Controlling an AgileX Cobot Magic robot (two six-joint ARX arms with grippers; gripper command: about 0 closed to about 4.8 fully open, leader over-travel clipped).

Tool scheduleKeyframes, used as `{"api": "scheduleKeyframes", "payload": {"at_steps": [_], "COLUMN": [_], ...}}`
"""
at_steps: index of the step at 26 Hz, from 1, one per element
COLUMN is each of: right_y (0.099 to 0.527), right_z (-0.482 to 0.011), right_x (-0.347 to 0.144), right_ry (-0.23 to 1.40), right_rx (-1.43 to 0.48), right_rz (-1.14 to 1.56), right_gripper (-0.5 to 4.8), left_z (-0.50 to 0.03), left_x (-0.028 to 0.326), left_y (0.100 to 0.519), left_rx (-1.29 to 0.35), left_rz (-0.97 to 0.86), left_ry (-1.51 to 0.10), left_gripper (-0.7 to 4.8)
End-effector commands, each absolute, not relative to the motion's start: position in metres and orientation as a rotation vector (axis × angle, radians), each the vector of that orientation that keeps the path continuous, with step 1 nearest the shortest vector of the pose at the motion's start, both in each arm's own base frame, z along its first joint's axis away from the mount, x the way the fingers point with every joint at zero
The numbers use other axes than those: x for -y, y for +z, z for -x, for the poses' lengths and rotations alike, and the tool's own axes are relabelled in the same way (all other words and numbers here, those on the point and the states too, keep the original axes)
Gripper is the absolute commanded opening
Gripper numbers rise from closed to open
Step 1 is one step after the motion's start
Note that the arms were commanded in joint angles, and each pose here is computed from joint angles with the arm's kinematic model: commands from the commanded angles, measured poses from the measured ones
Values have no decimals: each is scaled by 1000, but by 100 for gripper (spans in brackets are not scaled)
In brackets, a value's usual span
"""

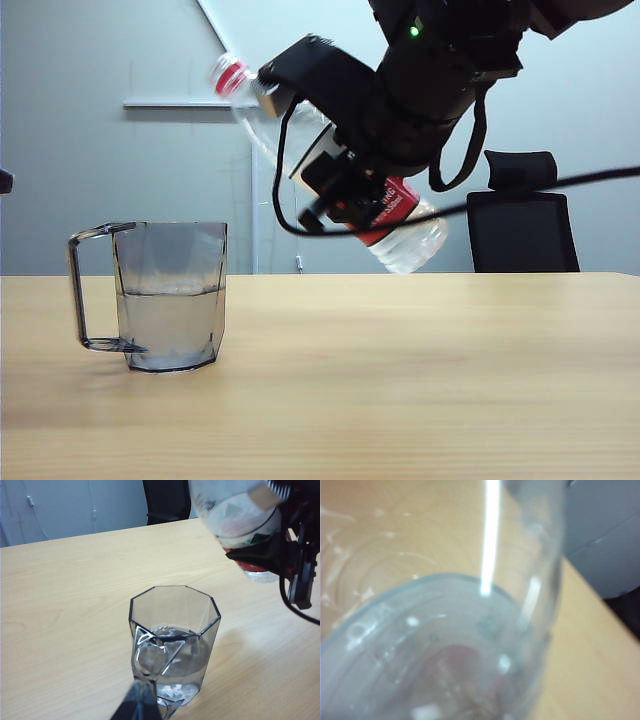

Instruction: Pick up the mineral water bottle on the table and pour water into the mug until it's half full.

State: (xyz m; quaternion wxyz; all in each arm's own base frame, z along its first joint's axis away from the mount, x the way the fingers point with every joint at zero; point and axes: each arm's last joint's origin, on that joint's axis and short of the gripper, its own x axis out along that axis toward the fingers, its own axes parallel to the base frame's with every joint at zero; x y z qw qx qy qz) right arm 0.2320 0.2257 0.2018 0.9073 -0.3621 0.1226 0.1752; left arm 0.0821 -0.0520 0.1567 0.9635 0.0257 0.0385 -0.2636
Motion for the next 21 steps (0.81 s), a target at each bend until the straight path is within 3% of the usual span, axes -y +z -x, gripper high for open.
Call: {"api": "scheduleKeyframes", "payload": {"at_steps": [1, 17, 21], "right_y": [212, 165, 155], "right_z": [-229, -181, -179], "right_x": [-226, -149, -135], "right_ry": [353, 246, 205], "right_rx": [-233, -114, -120], "right_rz": [541, -51, -91], "right_gripper": [207, 207, 207], "left_z": [-82, -83, -83], "left_x": [52, 51, 51], "left_y": [158, 158, 158], "left_rx": [-69, -69, -70], "left_rz": [-46, -45, -45], "left_ry": [-537, -524, -519], "left_gripper": [-2, -2, -2]}}
